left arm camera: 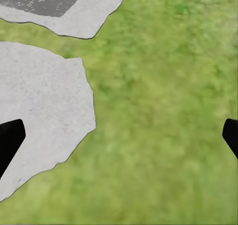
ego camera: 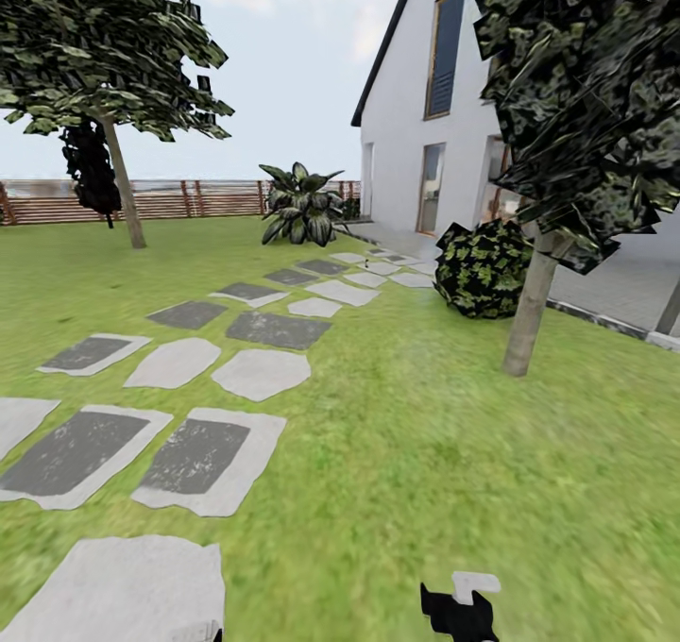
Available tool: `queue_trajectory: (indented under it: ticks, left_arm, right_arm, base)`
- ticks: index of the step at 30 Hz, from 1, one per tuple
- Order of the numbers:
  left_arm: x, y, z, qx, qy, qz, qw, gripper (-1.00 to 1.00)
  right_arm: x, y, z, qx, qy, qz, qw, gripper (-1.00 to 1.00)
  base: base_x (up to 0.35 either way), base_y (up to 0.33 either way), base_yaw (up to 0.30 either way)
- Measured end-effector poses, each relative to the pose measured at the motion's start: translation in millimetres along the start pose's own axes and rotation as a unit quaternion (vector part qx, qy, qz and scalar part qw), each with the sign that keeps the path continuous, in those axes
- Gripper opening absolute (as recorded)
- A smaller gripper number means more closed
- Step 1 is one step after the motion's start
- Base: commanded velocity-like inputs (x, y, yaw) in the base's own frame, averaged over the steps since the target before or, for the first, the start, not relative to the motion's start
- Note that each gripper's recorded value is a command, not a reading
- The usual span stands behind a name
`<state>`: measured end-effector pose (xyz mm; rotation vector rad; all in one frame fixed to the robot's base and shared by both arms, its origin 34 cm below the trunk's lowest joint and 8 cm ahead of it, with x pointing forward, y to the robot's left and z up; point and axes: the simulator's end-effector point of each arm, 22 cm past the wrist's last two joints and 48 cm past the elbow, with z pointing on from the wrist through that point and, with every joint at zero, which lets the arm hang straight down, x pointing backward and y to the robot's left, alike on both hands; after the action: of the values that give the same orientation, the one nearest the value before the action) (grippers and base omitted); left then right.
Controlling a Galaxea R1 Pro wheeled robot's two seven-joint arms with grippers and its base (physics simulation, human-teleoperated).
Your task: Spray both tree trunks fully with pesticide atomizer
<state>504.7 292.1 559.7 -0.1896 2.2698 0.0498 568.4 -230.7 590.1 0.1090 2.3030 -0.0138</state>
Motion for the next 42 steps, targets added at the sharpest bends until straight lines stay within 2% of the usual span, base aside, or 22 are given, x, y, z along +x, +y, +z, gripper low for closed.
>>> queue_trajectory:
  ticks: [42]
  left_arm:
    - [1.3, -0.5, 0.0, 0.000, 0.001, 0.000, 1.0000, 1.00]
  right_arm:
    - [1.1, 1.0, 0.2, -0.001, 0.001, 0.000, 1.0000, 1.00]
  base:
    - [0.333, 0.000, 0.001]
